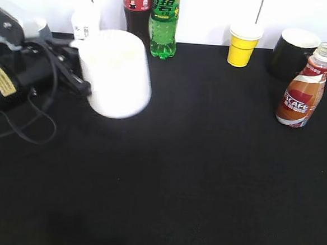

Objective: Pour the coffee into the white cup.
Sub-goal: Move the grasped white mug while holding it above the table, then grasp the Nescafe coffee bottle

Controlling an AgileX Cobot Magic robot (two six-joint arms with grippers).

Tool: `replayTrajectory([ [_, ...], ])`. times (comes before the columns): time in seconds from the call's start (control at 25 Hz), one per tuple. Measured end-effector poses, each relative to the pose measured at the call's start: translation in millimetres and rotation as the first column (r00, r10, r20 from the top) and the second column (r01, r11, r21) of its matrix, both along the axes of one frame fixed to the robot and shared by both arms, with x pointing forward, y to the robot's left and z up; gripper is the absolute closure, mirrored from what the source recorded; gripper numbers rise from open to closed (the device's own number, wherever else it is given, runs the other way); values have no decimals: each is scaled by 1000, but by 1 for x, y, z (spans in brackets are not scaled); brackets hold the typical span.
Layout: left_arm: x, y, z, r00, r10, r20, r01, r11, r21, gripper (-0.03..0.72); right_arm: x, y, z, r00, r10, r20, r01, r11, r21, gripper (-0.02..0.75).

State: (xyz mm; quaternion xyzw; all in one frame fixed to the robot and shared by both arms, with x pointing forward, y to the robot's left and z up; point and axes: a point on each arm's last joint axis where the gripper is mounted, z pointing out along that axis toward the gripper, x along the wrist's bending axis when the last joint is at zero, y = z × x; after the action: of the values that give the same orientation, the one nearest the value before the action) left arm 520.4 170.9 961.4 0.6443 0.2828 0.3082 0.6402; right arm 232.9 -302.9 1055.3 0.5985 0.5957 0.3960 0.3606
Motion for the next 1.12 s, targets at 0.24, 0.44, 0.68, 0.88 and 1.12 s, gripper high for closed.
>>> replayTrajectory([
  [0.24,6,-4,4,1000,-3,-15,3,1000,5,625,34,4,39,972,13,236,-16,1000,12,164],
  [0.44,6,-4,2,999,1,-32,0,1000,18,625,137,16,9,958,51,284,-50,999,-10,164],
  [0.68,7,-3,1,999,5,-37,-4,1000,21,625,172,23,-83,962,47,269,-72,994,83,164],
  [0.88,7,-3,1,999,5,-38,-4,1000,21,625,194,27,-112,968,69,242,-95,991,98,164],
  [1.12,7,-3,1,999,4,-38,-3,1000,22,624,224,33,-151,976,109,190,-127,988,85,141],
])
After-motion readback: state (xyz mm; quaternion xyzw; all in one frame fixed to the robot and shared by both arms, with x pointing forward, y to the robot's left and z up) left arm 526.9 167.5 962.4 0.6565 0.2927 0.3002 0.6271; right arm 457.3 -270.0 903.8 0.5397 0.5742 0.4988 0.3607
